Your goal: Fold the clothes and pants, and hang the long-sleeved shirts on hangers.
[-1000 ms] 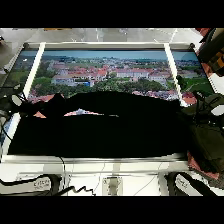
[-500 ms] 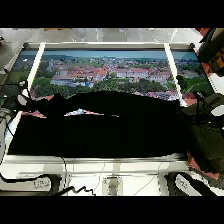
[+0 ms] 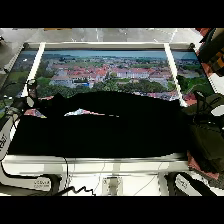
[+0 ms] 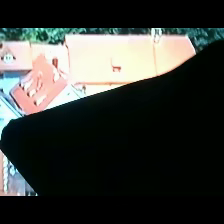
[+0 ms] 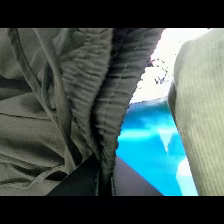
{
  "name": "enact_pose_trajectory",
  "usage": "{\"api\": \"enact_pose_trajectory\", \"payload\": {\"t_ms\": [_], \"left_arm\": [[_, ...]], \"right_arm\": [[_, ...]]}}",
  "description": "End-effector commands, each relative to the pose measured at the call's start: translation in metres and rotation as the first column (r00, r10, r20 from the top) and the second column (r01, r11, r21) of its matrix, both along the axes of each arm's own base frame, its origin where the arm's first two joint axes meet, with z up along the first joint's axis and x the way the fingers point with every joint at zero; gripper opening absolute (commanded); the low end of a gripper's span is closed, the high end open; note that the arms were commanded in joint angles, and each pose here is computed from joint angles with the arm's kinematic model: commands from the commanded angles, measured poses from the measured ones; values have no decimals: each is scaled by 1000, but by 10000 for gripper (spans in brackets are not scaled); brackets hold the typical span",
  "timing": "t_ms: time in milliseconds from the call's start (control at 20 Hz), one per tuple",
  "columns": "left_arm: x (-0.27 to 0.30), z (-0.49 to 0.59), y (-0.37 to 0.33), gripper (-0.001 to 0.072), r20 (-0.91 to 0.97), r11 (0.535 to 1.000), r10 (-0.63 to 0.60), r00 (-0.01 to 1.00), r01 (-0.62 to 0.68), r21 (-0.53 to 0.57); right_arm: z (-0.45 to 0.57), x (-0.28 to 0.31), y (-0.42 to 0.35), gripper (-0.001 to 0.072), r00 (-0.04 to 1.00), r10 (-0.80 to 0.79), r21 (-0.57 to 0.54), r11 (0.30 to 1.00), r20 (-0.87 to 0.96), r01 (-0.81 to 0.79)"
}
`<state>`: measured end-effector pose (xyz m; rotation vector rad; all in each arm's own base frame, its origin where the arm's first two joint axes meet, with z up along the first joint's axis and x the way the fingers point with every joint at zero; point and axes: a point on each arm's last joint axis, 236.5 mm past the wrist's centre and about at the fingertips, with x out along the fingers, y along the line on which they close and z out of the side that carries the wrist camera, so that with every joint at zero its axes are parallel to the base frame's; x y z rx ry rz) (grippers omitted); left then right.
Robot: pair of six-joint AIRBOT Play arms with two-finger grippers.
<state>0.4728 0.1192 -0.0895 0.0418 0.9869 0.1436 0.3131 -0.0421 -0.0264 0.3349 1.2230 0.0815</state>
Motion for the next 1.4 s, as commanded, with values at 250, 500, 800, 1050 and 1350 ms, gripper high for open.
{"api": "enact_pose_trajectory", "payload": {"t_ms": [250, 500, 800, 1050, 1350], "left_arm": [[49, 56, 21, 7, 188, 997, -10, 982, -4, 76], [80, 129, 36, 7, 332, 993, -12, 943, -29, 117], [75, 157, 57, 7, 380, 985, -6, 925, -60, 162], [70, 165, 72, 8, 397, 982, 17, 918, -90, 165], [57, 229, 57, 7, 475, 979, -8, 880, -89, 183]], "right_arm": [[2, 11, -10, 19, 998, -47, -23, 999, 38, 48], [10, 34, -28, 19, 985, -97, -76, 991, 143, 109], [9, 33, -29, 19, 986, -93, -82, 991, 138, 105], [8, 32, -30, 19, 986, -92, -86, 991, 138, 105], [10, 33, -29, 19, 985, -95, -79, 991, 142, 107]]}}
